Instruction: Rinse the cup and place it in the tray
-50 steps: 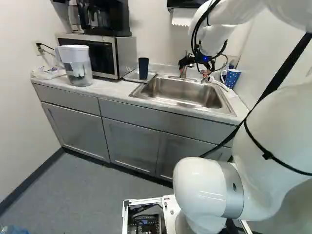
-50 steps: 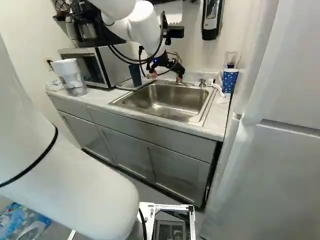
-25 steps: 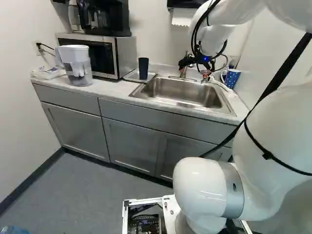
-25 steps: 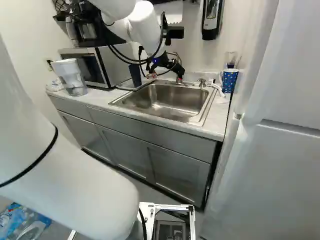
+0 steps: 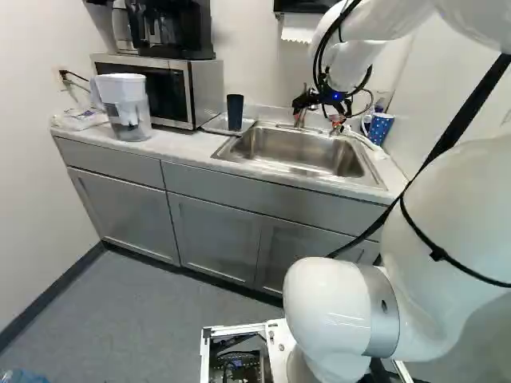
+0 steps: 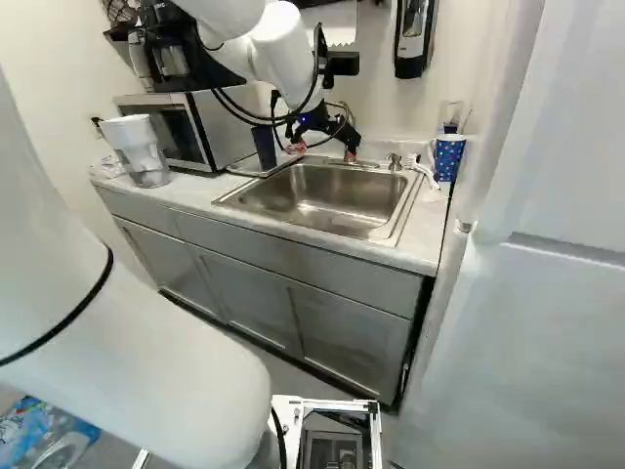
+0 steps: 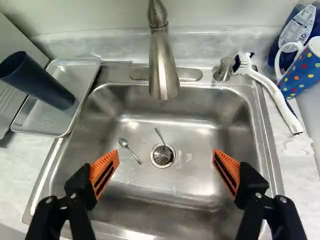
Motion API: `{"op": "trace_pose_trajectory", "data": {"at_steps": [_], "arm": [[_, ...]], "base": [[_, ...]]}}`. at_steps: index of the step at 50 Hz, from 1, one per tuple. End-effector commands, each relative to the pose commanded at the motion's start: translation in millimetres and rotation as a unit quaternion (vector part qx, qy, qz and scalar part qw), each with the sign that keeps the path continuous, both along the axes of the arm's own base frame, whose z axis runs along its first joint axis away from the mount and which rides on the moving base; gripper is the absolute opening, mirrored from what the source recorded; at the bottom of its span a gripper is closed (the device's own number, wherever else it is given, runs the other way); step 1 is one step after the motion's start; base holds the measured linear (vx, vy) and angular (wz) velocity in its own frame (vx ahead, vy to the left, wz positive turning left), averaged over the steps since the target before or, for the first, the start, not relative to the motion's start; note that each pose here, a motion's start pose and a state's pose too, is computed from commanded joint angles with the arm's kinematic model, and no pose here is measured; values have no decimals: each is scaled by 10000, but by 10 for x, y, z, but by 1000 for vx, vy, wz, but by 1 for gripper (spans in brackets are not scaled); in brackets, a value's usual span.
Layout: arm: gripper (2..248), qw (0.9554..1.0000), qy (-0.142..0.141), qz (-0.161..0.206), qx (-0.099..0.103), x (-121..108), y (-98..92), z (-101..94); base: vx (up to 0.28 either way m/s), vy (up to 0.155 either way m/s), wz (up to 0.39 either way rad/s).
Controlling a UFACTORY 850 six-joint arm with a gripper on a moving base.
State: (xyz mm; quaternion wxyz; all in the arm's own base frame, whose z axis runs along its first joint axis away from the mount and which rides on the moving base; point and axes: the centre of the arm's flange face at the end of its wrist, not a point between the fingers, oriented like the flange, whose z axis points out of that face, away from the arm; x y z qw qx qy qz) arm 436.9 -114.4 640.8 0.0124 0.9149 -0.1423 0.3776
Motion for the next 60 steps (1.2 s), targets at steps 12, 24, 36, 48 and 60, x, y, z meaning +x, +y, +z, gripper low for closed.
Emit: {"op": "trace_pose_trajectory", "data": {"at_steps": [12,24,36,48,60], "arm": [[247,10000,0,0,0,0,0,0],[247,10000,0,0,0,0,0,0],[247,10000,0,0,0,0,0,0],[247,10000,0,0,0,0,0,0],[247,10000,0,0,0,0,0,0]], "base": [[0,0,0],[4,4,57],[0,0,0],[-2,26,-1],[0,65,1]]}}
